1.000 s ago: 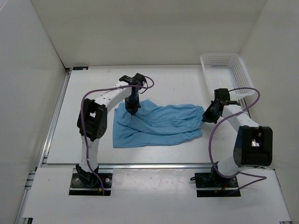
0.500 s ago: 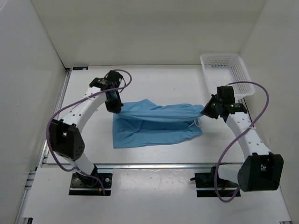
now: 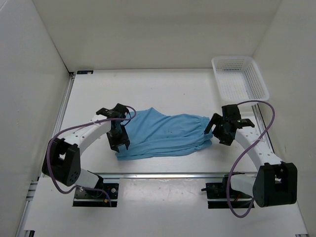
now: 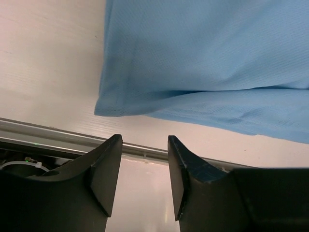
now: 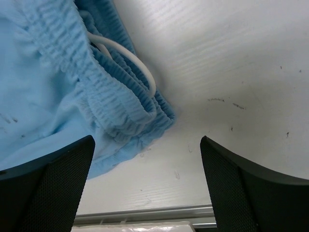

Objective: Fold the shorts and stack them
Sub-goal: Fold the shorts

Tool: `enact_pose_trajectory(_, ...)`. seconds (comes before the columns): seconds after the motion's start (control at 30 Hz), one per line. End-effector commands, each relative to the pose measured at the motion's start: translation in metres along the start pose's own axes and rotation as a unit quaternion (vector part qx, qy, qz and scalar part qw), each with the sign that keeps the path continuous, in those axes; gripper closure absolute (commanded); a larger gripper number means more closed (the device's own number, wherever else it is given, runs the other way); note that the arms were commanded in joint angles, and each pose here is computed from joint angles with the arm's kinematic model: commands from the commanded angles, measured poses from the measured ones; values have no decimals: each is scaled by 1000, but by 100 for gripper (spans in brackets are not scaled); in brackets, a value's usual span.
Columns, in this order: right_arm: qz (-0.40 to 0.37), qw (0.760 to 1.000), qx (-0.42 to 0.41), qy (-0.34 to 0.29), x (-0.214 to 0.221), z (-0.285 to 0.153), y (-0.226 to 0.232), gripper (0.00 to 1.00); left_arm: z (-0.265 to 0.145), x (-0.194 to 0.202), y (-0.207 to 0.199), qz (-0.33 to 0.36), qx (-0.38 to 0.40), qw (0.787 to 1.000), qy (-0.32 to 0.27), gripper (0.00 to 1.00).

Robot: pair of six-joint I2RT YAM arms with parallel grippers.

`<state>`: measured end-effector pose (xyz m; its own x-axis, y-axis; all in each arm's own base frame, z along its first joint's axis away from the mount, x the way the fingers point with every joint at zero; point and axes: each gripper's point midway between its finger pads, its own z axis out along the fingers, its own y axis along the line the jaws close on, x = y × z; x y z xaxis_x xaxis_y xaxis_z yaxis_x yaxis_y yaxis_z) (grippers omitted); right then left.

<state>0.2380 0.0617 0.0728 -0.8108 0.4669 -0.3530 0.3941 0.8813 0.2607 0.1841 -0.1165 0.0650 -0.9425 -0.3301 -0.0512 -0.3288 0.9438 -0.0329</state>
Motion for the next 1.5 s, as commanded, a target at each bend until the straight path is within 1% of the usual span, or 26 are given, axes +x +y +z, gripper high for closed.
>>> enact_pose_trajectory(0.0, 6, 999, -6, -41, -33, -9, 9, 5, -28, -24, -3, -19, 17, 997, -71, 46)
enact_pose_trajectory(0.03, 6, 999, -3, -37, -31, -7, 9, 5, -30, -27, -1, -26, 20, 997, -74, 46)
enact_pose_trajectory(0.07, 10, 999, -2, -30, -31, -4, 7, 3, -28, -32, 0, -34, 23, 996, -80, 42)
enact_pose_trajectory(0.17, 22, 999, -22, -7, -26, 2, 9, 3, -10, -30, 2, -46, 22, 997, -59, 16)
enact_pose_trajectory(0.23, 29, 999, -31, 9, -17, 6, 7, 2, 8, -24, 3, -45, 23, 998, -38, 11)
enact_pose_trajectory(0.37, 60, 995, -64, 38, -2, 14, 11, 2, 33, -11, -2, -48, 46, 998, -2, 13)
enact_pose_trajectory(0.4, 64, 995, -71, 41, 0, 18, 14, 2, 40, -10, -1, -48, 41, 998, 3, 15)
enact_pose_trajectory(0.53, 81, 989, -97, 71, 13, 35, 21, 4, 57, -8, -3, -49, 32, 998, 23, 39)
enact_pose_trajectory(0.57, 89, 988, -96, 80, 19, 40, 19, 7, 59, -8, -1, -49, 24, 998, 24, 55)
enact_pose_trajectory(0.63, 97, 986, -98, 95, 24, 51, 20, 11, 64, -12, -1, -49, 17, 998, 24, 76)
enact_pose_trajectory(0.67, 98, 985, -100, 99, 25, 53, 21, 20, 61, -18, -4, -49, 19, 999, 14, 86)
enact_pose_trajectory(0.7, 104, 984, -94, 108, 30, 55, 18, 39, 62, -21, -6, -49, 19, 999, 14, 90)
enact_pose_trajectory(0.73, 104, 984, -94, 108, 30, 55, 18, 48, 62, -21, -6, -49, 19, 999, 14, 90)
enact_pose_trajectory(0.8, 104, 986, -86, 100, 30, 56, 14, 52, 57, -21, -9, -49, 30, 998, 12, 90)
enact_pose_trajectory(0.83, 100, 987, -75, 100, 32, 56, 9, 51, 51, -22, -10, -48, 40, 998, 9, 84)
enact_pose_trajectory(0.87, 93, 989, -71, 96, 31, 55, 7, 45, 46, -21, -9, -48, 40, 998, 9, 77)
enact_pose_trajectory(0.9, 91, 989, -70, 87, 26, 52, 8, 31, 41, -22, -10, -48, 43, 998, 7, 68)
enact_pose_trajectory(0.93, 87, 990, -62, 92, 29, 52, 4, 28, 32, -25, -9, -44, 47, 998, -6, 59)
enact_pose_trajectory(0.97, 82, 991, -61, 83, 25, 50, 4, 24, 22, -35, -9, -50, 48, 997, -25, 38)
enact_pose_trajectory(1.03, 82, 992, -54, 85, 26, 50, 1, 20, 7, -43, -2, -52, 37, 997, -41, 35)
enact_pose_trajectory(1.1, 82, 992, -57, 81, 25, 48, 2, 19, -14, -66, 4, -64, 36, 994, -77, 21)
enact_pose_trajectory(1.23, 82, 992, -57, 81, 24, 50, 2, 21, -19, -101, 25, -101, 19, 989, -108, 24)
enact_pose_trajectory(1.27, 86, 991, -57, 81, 23, 52, 3, 23, -10, -108, 29, -107, 13, 989, -102, 26)
enact_pose_trajectory(1.37, 86, 992, -47, 78, 22, 57, 0, 37, 6, -124, 32, -127, 22, 988, -89, 36)
enact_pose_trajectory(1.43, 86, 993, -42, 74, 19, 59, -1, 40, 23, -129, 24, -121, 27, 990, -70, 41)
enact_pose_trajectory(1.47, 85, 993, -45, 69, 14, 58, 2, 48, 26, -130, 24, -121, 24, 990, -65, 47)
